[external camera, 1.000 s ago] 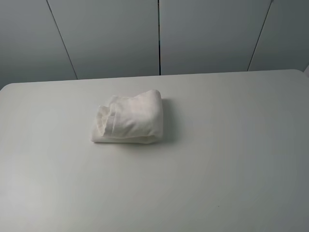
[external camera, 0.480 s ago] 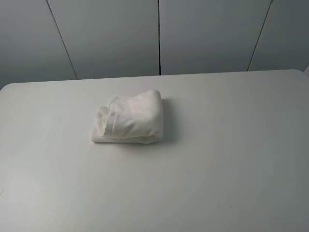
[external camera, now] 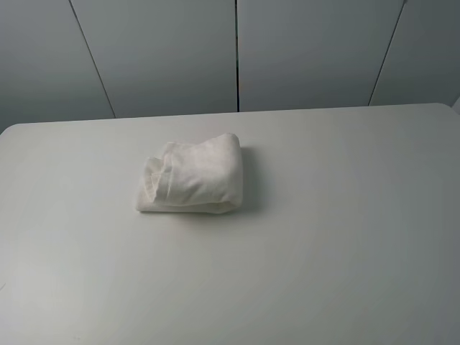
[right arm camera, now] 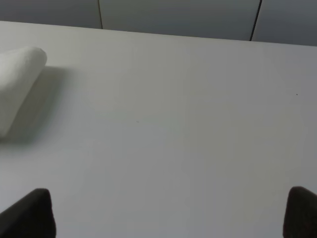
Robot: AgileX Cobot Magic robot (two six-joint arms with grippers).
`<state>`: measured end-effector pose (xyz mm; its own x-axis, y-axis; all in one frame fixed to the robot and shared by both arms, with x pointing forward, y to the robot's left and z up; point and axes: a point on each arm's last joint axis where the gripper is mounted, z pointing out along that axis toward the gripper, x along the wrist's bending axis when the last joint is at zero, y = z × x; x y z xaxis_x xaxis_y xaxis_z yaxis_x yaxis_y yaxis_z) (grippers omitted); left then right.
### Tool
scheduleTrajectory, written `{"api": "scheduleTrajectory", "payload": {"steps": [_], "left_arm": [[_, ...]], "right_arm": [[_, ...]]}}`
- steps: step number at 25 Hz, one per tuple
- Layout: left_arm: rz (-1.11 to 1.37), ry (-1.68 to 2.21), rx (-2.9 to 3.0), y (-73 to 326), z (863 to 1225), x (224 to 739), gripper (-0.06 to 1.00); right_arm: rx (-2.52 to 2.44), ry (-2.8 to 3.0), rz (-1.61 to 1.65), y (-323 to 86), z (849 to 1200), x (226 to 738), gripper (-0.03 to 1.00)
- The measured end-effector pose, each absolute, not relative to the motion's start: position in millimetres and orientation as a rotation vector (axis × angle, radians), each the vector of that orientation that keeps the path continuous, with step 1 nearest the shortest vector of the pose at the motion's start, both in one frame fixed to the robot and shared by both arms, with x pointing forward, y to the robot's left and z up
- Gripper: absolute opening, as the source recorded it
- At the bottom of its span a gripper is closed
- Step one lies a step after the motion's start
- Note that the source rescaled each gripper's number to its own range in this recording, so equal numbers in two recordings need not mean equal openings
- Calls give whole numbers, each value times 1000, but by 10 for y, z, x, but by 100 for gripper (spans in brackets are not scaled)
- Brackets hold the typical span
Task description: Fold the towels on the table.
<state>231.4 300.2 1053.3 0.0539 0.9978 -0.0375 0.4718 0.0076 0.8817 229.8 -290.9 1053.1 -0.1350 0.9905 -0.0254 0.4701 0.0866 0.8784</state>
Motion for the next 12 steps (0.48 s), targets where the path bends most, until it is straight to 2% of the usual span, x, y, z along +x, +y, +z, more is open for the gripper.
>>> {"api": "scheduleTrajectory", "payload": {"steps": [12], "left_arm": [[872,1520,1569,3002,10533,2314,100]], "right_arm": [[1456,1693,982,-2909,10531,2298,100]]}}
